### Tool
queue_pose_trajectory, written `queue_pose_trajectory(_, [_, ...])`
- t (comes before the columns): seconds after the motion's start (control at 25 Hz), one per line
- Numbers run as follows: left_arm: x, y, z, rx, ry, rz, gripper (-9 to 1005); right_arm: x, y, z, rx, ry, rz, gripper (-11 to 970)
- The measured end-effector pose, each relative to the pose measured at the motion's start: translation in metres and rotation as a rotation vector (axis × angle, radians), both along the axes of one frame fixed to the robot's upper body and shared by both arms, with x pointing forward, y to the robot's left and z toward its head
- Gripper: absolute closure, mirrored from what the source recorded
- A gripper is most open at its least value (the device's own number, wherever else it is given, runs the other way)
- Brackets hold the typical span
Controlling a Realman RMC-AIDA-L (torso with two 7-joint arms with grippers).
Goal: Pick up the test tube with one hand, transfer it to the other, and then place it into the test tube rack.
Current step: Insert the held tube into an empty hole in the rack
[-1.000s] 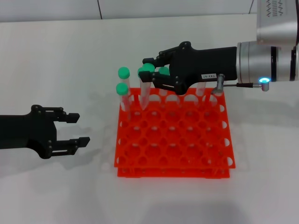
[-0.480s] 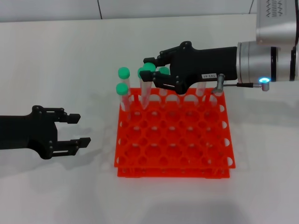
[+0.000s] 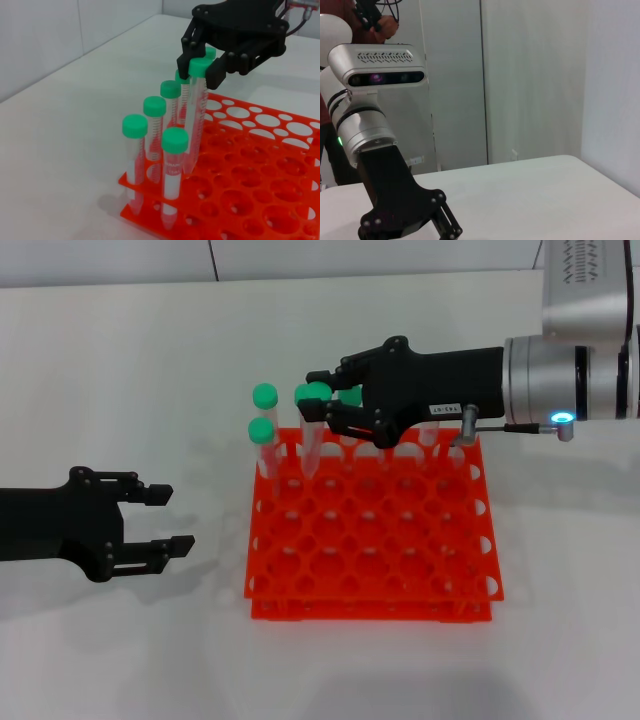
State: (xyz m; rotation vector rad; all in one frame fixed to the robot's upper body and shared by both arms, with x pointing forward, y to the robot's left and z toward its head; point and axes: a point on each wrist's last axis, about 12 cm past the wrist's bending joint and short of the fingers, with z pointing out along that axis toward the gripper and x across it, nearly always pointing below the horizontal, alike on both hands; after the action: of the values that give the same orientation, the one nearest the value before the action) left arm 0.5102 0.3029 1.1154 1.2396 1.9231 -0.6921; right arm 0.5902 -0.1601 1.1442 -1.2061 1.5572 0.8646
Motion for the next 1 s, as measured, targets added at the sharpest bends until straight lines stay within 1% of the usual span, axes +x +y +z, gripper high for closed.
queue_pose_trajectory(1.0, [-0.0001, -0.0016, -0.0026, -0.004, 0.01, -0.007, 358, 0.0044, 0.0097, -0.0063, -0.033, 0.019, 0.01, 658])
